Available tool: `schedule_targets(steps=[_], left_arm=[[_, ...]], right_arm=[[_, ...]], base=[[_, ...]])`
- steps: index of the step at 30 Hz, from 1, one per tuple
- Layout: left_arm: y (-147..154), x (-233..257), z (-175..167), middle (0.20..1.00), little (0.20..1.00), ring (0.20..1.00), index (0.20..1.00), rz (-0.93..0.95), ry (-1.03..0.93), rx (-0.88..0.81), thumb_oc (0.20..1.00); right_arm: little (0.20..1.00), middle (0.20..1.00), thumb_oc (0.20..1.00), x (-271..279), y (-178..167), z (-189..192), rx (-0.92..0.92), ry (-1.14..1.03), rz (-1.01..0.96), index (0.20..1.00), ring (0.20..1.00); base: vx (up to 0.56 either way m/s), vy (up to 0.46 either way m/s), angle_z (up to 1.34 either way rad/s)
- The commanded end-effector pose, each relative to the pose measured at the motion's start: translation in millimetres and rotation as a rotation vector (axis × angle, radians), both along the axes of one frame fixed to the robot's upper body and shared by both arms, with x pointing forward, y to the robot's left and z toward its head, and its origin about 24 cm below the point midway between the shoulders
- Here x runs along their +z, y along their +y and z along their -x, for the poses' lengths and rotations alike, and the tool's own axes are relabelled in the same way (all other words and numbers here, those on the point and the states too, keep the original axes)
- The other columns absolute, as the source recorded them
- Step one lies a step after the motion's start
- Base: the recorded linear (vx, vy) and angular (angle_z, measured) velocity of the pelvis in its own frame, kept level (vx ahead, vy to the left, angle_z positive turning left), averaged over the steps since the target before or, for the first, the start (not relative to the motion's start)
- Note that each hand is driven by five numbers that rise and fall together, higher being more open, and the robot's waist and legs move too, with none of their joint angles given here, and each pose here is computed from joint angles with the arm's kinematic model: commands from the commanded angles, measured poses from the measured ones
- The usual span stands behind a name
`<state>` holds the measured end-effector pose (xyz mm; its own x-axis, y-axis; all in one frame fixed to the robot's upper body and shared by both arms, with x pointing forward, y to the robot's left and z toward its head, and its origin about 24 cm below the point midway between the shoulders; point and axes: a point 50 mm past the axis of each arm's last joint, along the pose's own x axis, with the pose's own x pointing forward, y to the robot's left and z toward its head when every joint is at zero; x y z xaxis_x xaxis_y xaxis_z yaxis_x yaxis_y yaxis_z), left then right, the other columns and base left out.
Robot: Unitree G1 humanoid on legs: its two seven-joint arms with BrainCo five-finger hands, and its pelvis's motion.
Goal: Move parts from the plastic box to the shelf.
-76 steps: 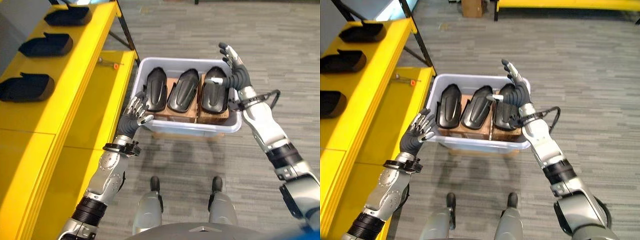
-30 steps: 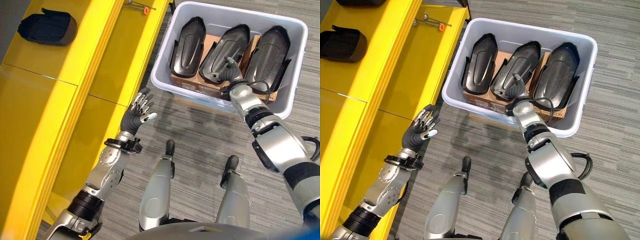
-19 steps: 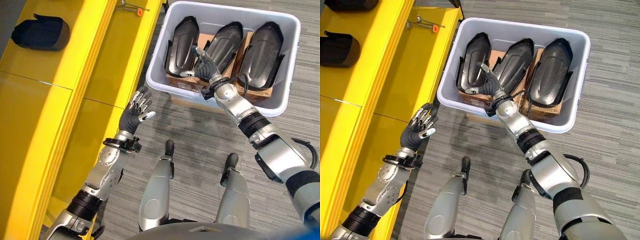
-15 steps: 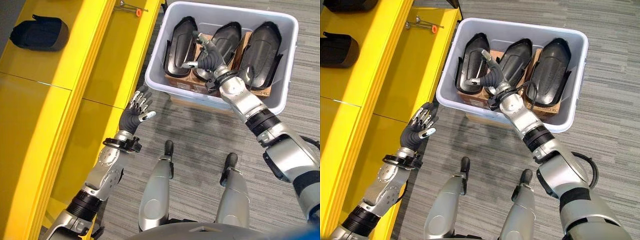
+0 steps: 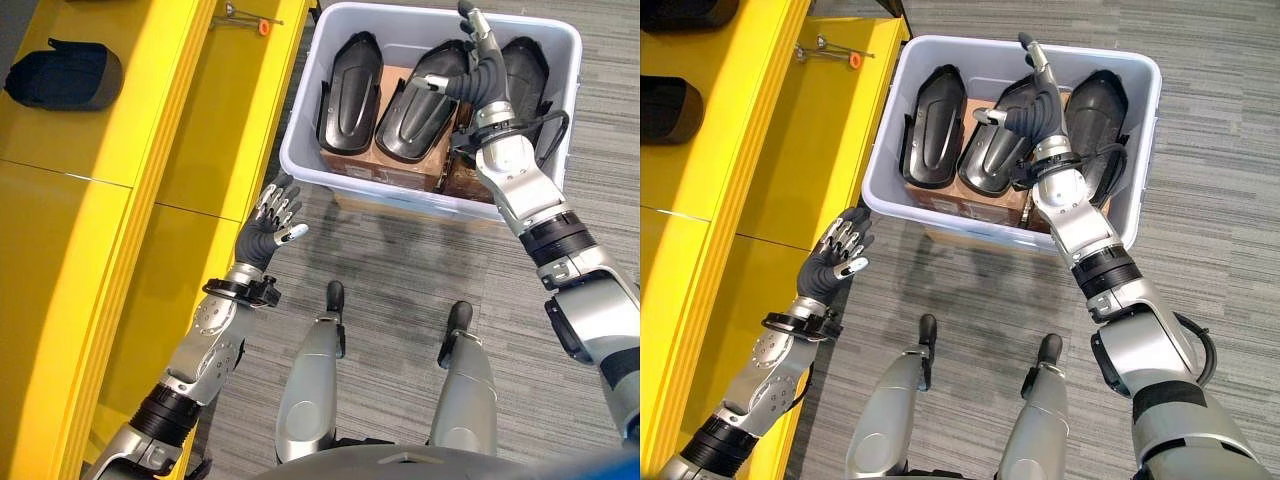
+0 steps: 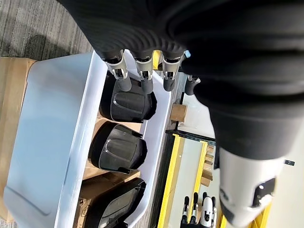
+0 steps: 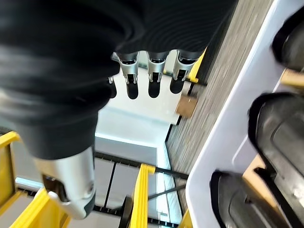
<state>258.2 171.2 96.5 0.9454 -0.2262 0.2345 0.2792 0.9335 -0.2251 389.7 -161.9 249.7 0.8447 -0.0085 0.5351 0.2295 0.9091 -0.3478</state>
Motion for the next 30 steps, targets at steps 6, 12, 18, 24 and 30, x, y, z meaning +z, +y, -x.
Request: schedule_targets(steps=[6, 12, 18, 24, 30], left_arm=[[0, 27, 9, 1.000, 1.000, 1.000, 1.000, 0.029, -0.138, -0.003, 1.000], [-1, 27, 10, 1.000, 1.000, 1.000, 1.000, 0.025, -0.141, 0.001, 1.000], [-5, 28, 10, 1.000, 1.000, 1.000, 1.000, 0.029, -0.140, -0.004, 1.000], [-5, 31, 10, 1.000, 1.000, 1.000, 1.000, 0.024, -0.149, 0.001, 1.000], [-10, 34, 7, 1.000, 1.000, 1.000, 1.000, 0.022, -0.163, -0.012, 1.000]], right_arm=[[1.000, 1.000, 1.000, 26, -21, 6, -0.102, -0.146, -0.115, 1.000, 1.000], [1.000, 1.000, 1.000, 28, -34, 5, -0.175, -0.156, -0.148, 1.000, 1.000], [1.000, 1.000, 1.000, 29, -46, -4, -0.239, -0.116, -0.194, 1.000, 1.000], [1.000, 1.000, 1.000, 32, -51, -11, -0.274, -0.076, -0.222, 1.000, 1.000], [1.000, 1.000, 1.000, 25, -35, -25, -0.243, 0.042, -0.136, 1.000, 1.000]], base=[[0.01, -0.005, -0.03], [0.00, 0.002, -0.01], [0.00, -0.002, -0.01], [0.01, 0.000, 0.00], [0.03, -0.003, 0.00]])
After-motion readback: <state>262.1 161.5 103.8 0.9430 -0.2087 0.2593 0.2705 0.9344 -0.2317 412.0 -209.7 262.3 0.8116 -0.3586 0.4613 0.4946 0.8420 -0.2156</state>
